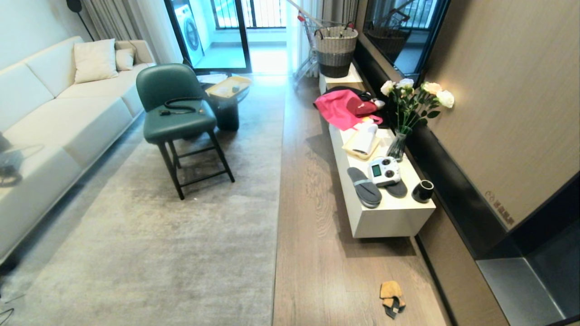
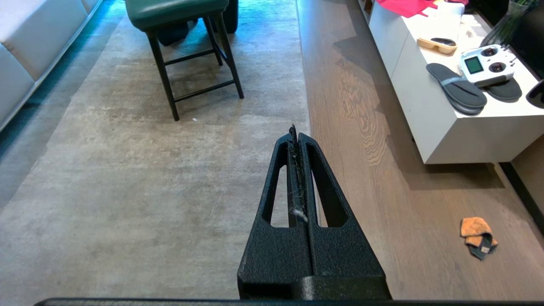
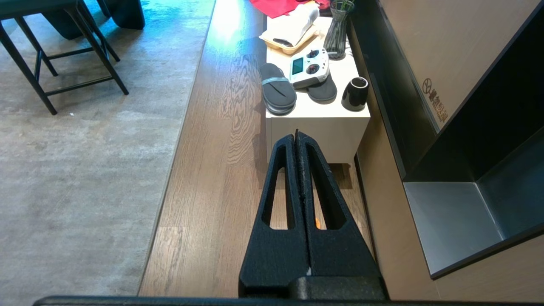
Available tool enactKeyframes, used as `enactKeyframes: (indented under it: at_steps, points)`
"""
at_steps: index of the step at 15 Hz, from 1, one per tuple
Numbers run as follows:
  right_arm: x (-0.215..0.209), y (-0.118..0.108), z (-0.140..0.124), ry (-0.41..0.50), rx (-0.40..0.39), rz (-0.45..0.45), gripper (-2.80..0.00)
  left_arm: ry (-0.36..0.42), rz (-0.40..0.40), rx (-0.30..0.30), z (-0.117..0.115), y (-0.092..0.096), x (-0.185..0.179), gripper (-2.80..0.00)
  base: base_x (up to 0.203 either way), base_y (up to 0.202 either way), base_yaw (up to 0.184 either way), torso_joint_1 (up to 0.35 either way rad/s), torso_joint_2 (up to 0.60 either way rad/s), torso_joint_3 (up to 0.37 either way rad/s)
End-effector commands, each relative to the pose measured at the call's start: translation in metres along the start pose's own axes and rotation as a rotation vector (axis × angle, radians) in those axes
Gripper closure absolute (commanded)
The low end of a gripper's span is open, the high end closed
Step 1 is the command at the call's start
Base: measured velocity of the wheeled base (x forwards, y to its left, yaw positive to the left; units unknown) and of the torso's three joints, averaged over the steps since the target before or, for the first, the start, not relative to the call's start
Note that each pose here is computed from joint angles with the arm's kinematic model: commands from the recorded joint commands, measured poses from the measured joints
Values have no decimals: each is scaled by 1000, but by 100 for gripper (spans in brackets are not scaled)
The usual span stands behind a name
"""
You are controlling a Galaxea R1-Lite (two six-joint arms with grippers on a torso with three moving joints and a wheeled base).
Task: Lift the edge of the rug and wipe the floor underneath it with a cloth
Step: Pick up the rag
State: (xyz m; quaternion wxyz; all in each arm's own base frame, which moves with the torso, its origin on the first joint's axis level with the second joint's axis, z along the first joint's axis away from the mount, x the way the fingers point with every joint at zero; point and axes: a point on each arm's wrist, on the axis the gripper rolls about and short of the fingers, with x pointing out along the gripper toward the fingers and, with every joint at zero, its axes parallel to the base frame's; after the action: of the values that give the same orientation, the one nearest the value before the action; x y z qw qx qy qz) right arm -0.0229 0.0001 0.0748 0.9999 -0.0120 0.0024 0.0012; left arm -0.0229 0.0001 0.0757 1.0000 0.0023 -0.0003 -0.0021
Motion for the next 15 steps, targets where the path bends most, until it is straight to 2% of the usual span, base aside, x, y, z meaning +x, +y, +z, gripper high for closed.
enactKeyframes:
  at_steps: [1,15]
  points:
    - [0,0,0,1,2,0,0,-1,1,0,0,0,0,0,0,0,0,0,0,0]
    - [0,0,0,1,3,1,0,0,1,0,0,0,0,0,0,0,0,0,0,0]
